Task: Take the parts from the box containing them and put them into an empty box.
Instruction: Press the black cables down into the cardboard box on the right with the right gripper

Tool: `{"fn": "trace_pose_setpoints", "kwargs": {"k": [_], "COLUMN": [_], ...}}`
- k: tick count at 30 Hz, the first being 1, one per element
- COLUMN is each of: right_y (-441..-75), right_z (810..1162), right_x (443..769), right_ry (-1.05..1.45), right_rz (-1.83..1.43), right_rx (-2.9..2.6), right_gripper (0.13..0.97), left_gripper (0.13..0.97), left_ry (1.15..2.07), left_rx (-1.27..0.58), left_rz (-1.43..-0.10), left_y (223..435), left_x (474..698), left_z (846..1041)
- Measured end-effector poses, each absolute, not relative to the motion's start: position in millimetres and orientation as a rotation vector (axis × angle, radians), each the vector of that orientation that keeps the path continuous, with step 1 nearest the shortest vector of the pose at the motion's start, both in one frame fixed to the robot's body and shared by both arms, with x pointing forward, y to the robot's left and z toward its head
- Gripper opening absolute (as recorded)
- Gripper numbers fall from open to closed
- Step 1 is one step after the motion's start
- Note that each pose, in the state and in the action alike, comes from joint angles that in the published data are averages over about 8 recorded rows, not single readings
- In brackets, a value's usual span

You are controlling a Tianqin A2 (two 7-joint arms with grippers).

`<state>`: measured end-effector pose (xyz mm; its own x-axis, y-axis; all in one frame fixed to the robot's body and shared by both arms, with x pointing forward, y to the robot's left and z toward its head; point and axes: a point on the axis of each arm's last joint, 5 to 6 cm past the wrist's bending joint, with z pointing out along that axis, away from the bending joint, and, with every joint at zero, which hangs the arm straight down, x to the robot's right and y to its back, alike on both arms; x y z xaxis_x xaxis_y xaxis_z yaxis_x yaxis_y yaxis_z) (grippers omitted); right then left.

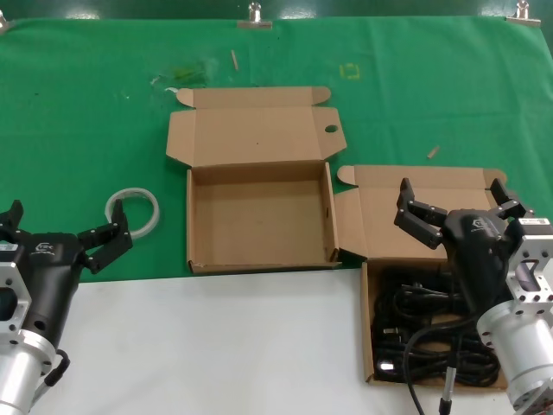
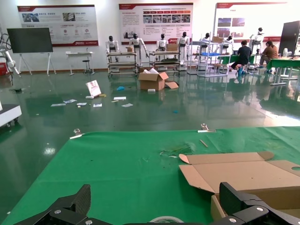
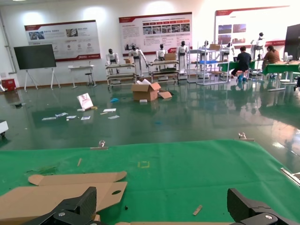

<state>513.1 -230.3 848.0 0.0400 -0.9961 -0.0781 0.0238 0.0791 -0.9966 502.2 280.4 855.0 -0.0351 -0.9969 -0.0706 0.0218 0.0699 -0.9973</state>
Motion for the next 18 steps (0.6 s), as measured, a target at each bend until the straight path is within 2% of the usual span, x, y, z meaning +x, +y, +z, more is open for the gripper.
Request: {"fn": "trace_pose_setpoints", "kwargs": {"k": [18], "right_y": [-230.3], "right_z": [848.0], "right_x": [513.1], "right_ry": [1.198], "right_rz": [-1.135], "right_rx": [-1.151], "right_gripper": [0.966], "left_gripper": [0.965], "left_ry": [1.253], "left_rx": [-1.125], "left_rz": [-1.193], "left_y": [280.4], "left_x": [502.2], "left_z": [855.0]}}
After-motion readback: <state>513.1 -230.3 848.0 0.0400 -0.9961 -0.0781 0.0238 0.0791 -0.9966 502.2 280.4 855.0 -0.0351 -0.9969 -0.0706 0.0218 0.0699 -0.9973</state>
